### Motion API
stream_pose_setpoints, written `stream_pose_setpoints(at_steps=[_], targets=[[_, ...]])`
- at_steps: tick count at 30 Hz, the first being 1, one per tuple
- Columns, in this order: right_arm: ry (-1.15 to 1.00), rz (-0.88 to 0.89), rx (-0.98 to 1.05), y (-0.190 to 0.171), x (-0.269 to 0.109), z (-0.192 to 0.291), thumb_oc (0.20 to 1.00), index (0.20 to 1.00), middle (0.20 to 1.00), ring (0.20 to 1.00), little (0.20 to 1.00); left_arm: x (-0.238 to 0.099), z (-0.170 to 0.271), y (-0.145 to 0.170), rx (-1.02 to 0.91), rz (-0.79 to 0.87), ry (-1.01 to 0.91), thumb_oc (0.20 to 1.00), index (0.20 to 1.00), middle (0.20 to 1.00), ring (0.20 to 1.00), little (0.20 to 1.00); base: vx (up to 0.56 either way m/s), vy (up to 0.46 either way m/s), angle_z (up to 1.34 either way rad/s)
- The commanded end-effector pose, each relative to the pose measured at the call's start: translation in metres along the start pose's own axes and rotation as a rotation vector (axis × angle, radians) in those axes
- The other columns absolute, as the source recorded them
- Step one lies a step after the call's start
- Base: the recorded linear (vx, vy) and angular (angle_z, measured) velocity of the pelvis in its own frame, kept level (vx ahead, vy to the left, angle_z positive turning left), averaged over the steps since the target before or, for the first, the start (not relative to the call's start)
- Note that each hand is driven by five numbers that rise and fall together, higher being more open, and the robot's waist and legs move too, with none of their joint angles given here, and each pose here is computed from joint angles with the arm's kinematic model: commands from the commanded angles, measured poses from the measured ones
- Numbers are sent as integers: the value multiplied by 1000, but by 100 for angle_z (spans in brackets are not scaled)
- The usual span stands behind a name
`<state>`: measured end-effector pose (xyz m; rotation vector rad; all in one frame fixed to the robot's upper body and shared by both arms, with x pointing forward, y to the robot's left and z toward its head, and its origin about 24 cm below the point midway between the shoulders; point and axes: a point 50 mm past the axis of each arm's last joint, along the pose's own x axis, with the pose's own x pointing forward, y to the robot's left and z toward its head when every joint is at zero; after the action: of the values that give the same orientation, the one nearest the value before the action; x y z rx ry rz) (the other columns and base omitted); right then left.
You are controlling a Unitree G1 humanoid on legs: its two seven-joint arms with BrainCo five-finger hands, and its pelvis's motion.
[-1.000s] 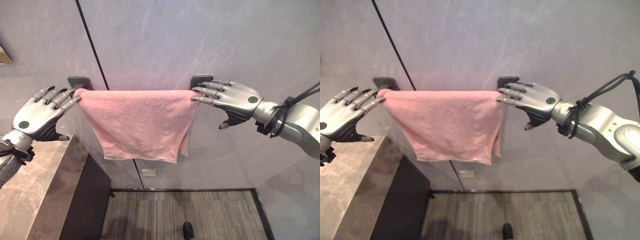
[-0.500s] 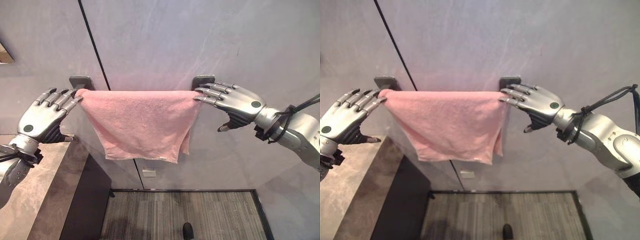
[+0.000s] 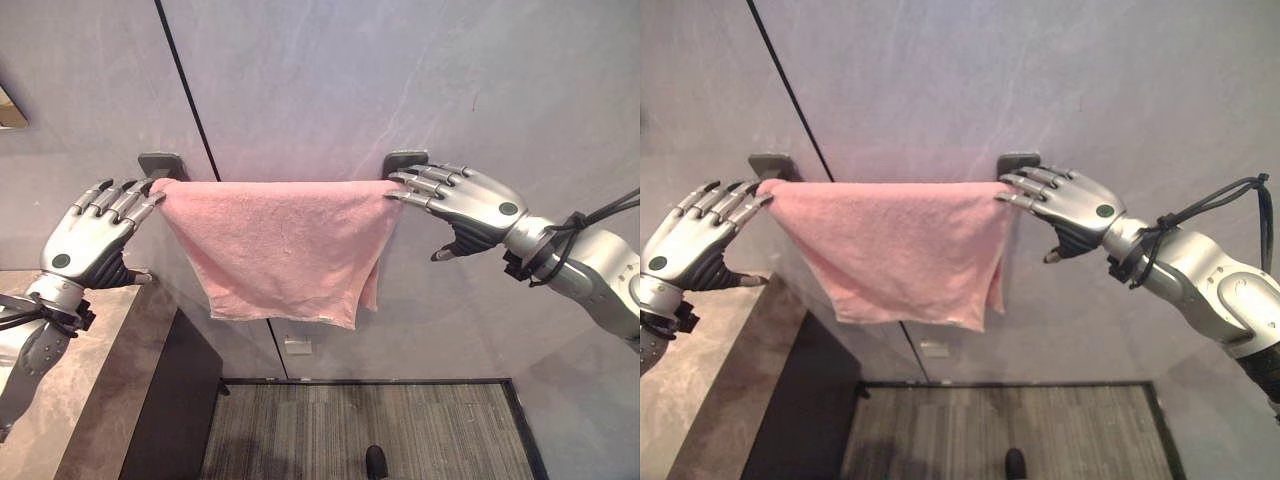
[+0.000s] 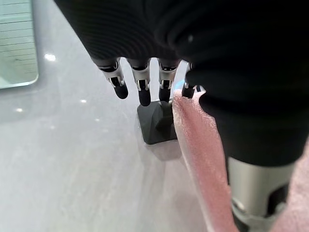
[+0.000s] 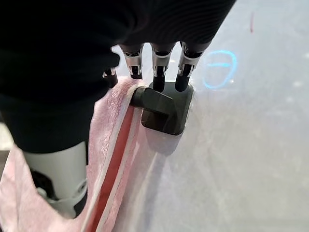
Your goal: Put brush and paste in cup on sink, flatten towel.
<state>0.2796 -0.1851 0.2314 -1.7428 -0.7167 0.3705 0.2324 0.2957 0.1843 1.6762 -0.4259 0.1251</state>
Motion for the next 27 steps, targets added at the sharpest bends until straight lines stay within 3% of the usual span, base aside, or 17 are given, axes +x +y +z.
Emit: stream_pose_setpoints(at_steps=[1, 7, 11, 19, 23, 25, 27], targets=[[132, -151, 46, -19, 1, -20, 1000, 1000, 1000, 1000, 1000, -14, 5, -26, -16, -139, -23, 1000, 1000, 1000, 1000, 1000, 0, 0, 0], [194, -285, 131, -14, -12, -20, 1000, 1000, 1000, 1000, 1000, -20, 14, -34, -164, -51, 33, 1000, 1000, 1000, 1000, 1000, 0, 0, 0], [276, -472, 229, -2, -31, -14, 1000, 1000, 1000, 1000, 1000, -30, 27, -42, -366, 63, 103, 1000, 1000, 1000, 1000, 1000, 0, 0, 0], [338, -622, 349, 12, -46, -3, 1000, 1000, 1000, 1000, 1000, -41, 40, -52, -570, 138, 175, 1000, 1000, 1000, 1000, 1000, 0, 0, 0], [429, -699, 578, 39, -61, 10, 1000, 1000, 1000, 1000, 1000, -53, 47, -65, -775, 213, 300, 1000, 1000, 1000, 1000, 1000, 0, 0, 0], [500, -669, 664, 58, -73, 15, 1000, 1000, 1000, 1000, 1000, -65, 50, -77, -891, 226, 400, 1000, 1000, 1000, 1000, 1000, -14, -2, 2], [622, -612, 886, 91, -91, 20, 1000, 1000, 1000, 1000, 1000, -87, 56, -98, -1023, 193, 549, 1000, 1000, 1000, 1000, 1000, -40, -12, 9]])
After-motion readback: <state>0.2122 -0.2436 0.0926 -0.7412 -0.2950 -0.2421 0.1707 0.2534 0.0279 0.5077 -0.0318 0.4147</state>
